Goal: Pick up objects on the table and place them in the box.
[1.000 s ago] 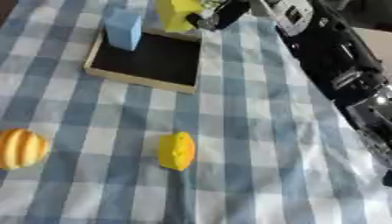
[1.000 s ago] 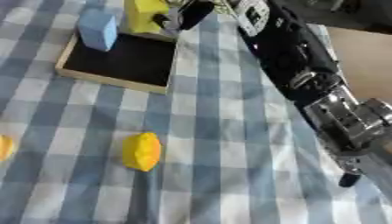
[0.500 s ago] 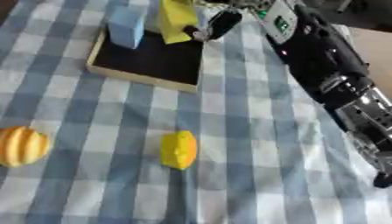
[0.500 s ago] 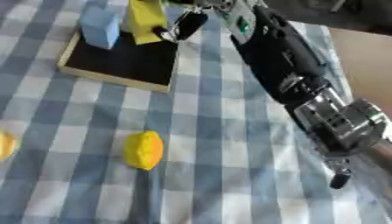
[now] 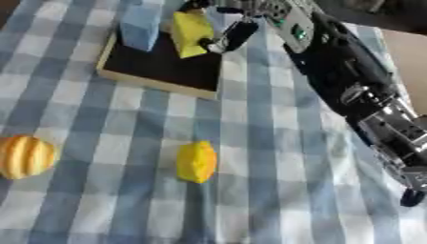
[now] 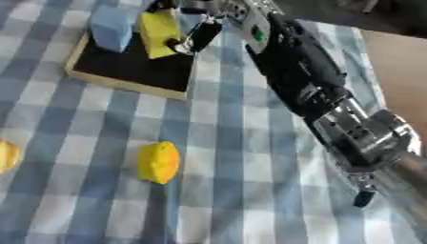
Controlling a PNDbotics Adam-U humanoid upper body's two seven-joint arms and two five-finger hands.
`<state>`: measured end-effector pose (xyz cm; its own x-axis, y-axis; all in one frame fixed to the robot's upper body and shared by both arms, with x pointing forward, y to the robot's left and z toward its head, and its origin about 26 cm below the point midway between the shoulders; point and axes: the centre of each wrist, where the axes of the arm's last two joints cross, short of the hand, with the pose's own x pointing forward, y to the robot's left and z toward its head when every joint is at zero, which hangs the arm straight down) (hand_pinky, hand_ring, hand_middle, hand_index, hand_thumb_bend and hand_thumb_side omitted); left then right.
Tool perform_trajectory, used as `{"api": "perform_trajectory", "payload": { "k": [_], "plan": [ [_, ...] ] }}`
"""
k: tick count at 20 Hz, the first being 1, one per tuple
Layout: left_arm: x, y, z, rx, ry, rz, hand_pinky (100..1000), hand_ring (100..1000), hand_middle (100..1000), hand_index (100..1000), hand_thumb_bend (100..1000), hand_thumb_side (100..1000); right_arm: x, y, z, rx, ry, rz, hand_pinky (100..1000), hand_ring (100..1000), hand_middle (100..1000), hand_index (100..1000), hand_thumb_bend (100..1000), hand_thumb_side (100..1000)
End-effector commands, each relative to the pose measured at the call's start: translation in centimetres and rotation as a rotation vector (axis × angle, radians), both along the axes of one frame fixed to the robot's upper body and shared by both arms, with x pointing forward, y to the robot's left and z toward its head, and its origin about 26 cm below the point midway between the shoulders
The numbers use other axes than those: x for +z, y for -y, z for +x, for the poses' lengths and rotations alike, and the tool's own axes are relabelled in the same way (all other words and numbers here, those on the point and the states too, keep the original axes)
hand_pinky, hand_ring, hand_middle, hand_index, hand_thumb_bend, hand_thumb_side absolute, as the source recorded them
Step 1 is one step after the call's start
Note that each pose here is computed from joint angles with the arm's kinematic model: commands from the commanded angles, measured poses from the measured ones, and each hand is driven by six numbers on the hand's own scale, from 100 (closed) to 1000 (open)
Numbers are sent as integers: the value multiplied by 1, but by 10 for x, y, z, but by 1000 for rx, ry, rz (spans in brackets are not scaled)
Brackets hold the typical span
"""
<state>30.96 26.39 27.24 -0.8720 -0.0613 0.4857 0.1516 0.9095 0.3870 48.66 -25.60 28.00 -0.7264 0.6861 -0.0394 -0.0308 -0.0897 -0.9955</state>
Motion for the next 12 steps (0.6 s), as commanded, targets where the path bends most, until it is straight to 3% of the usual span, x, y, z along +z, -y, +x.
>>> {"api": "perform_trajectory", "payload": {
  "k": [1,2,4,9,12],
  "plan": [
    [6,-1,-3,1,20,5,959,740,675,861,100,565,11,5,-1,-15,32,-7,903,920,620,856,100,271],
    [6,-1,-3,2,20,5,959,740,674,861,100,565,10,5,0,-15,33,-10,916,958,720,903,100,270],
    [6,-1,-3,4,20,4,959,739,673,861,100,565,9,5,-1,-8,33,-22,952,1000,814,940,100,250],
    [6,-1,-3,4,16,0,959,738,672,861,100,565,14,6,-1,12,18,-29,1000,1000,892,981,100,200],
    [5,0,-3,3,14,-2,960,738,671,861,100,565,15,6,-2,4,35,-22,1000,1000,919,1000,100,260]
  ]
}}
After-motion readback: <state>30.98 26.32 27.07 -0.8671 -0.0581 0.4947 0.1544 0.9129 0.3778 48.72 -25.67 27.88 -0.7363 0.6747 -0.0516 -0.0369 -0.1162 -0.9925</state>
